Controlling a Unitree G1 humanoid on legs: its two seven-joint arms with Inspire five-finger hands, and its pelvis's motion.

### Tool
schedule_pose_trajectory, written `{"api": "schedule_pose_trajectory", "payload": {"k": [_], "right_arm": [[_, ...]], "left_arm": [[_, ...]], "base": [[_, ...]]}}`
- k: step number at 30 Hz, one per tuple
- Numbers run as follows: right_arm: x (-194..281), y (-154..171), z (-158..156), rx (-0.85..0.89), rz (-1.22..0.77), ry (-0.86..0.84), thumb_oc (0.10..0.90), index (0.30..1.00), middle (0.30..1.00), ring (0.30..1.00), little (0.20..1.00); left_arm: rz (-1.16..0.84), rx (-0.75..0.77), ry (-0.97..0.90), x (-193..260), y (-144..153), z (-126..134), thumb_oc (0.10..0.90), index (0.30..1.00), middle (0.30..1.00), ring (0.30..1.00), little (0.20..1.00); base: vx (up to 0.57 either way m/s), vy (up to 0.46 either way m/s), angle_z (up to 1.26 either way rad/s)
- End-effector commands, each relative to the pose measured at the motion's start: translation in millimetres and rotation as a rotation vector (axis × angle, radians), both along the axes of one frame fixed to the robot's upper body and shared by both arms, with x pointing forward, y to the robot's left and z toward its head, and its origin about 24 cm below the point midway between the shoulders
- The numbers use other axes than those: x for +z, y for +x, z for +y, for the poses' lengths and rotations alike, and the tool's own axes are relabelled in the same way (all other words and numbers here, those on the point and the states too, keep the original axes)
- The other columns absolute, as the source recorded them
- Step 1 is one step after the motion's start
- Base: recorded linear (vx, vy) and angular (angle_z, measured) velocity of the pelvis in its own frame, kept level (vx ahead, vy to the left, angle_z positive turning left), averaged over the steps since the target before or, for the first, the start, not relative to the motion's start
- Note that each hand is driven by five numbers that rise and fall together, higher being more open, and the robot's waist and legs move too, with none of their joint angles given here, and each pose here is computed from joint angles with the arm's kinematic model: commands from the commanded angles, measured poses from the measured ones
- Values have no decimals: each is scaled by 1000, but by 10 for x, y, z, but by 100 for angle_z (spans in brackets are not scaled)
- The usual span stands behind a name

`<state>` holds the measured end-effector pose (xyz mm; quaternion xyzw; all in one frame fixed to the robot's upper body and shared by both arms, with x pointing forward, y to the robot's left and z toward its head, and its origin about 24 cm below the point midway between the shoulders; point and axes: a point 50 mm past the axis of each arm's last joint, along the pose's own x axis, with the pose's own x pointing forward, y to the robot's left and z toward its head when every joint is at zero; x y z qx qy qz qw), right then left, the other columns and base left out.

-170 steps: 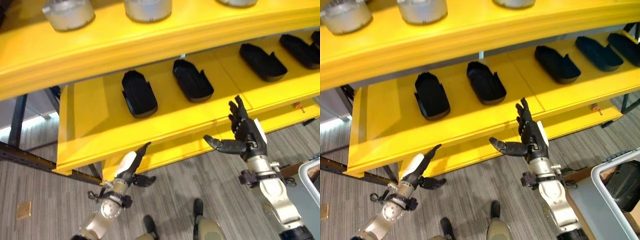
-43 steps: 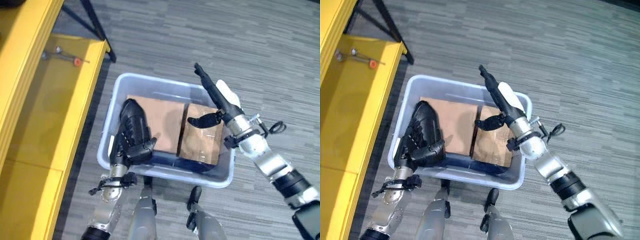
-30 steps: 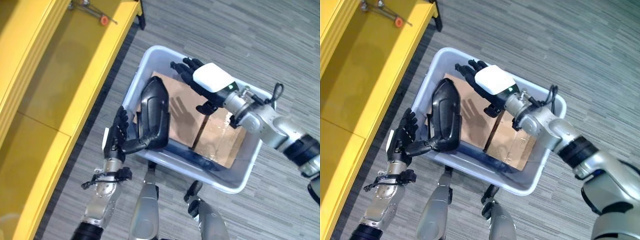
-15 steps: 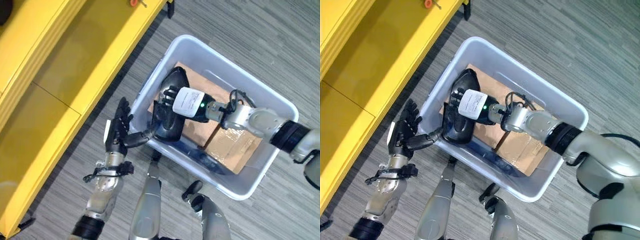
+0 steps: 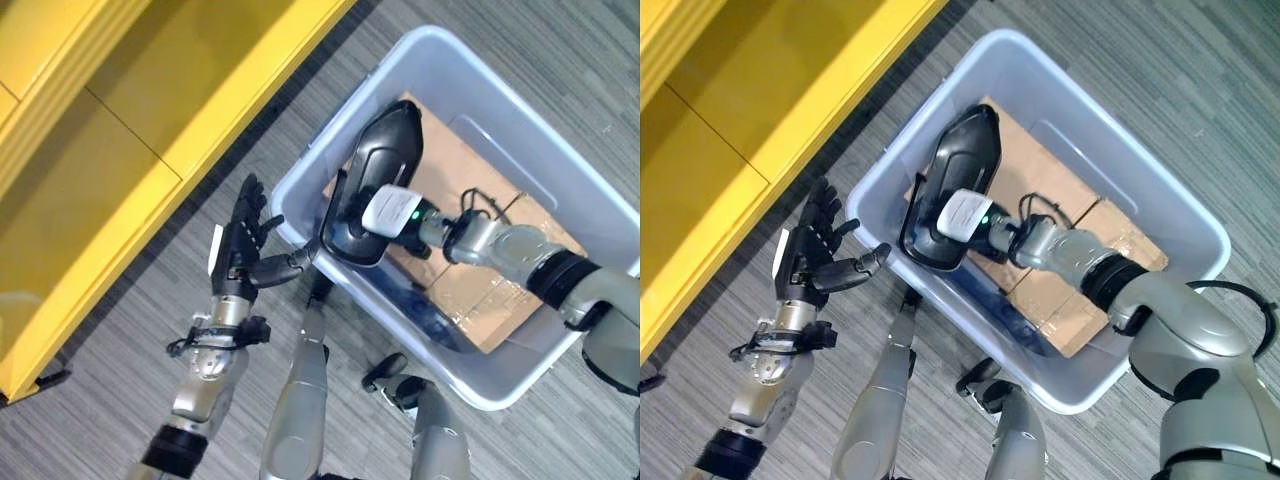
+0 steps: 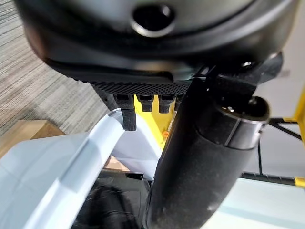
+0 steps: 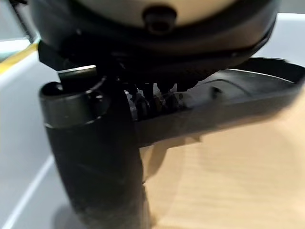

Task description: Move parts from the plastic box to the shelf.

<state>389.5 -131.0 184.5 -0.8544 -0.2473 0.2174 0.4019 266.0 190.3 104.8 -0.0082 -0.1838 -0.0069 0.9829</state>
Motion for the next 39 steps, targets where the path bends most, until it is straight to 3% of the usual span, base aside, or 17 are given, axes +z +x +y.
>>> {"api": "schedule_pose_trajectory", "payload": {"k": [1, 2, 3, 4, 9, 17, 22, 32, 35, 39], "right_arm": [[-66, 159, -794, -328, -144, -235, 900, 1000, 1000, 1000, 1000], [-61, 164, -850, -354, -153, -233, 900, 1000, 1000, 1000, 1000], [-61, 167, -938, -396, -159, -241, 741, 778, 778, 778, 778], [-59, 167, -974, -411, -160, -242, 400, 300, 300, 300, 300], [-107, 154, -1027, -438, -146, -228, 400, 300, 300, 300, 300], [-148, 123, -727, -308, -153, -117, 400, 300, 300, 300, 300], [90, 77, -481, -176, -223, 10, 400, 300, 300, 300, 300], [541, -175, -322, -2, -295, 148, 400, 300, 300, 300, 300], [699, -446, -365, 62, -263, 368, 400, 300, 300, 300, 300], [623, -556, -372, 78, -201, 488, 400, 300, 300, 300, 300]], "left_arm": [[-178, -36, -61, 339, 33, -81, 900, 1000, 1000, 1000, 1000], [-181, -31, -63, 336, 22, -71, 900, 1000, 1000, 1000, 1000], [-179, -25, -73, 322, 6, -55, 900, 1000, 1000, 1000, 1000], [-180, -21, -77, 318, -3, -43, 900, 1000, 1000, 1000, 1000], [-165, -12, -96, 270, -34, -26, 900, 1000, 1000, 1000, 1000], [-129, -11, -107, 212, -7, -54, 900, 1000, 1000, 1000, 1000], [-129, 15, -88, 218, 16, -9, 900, 1000, 1000, 1000, 1000], [-92, 19, -27, 146, -7, 56, 900, 1000, 1000, 1000, 1000], [-65, 20, 48, 103, -37, 115, 900, 1000, 1000, 1000, 1000], [-33, 27, 87, 36, -104, 197, 900, 1000, 1000, 1000, 1000]], "base": [[0, 0, 0], [53, 23, 3], [51, 34, 12], [49, 72, 17], [16, 58, -1], [-17, 47, -7], [-26, 60, -4], [17, 68, -16], [89, 160, -40], [114, 101, -52]]}}
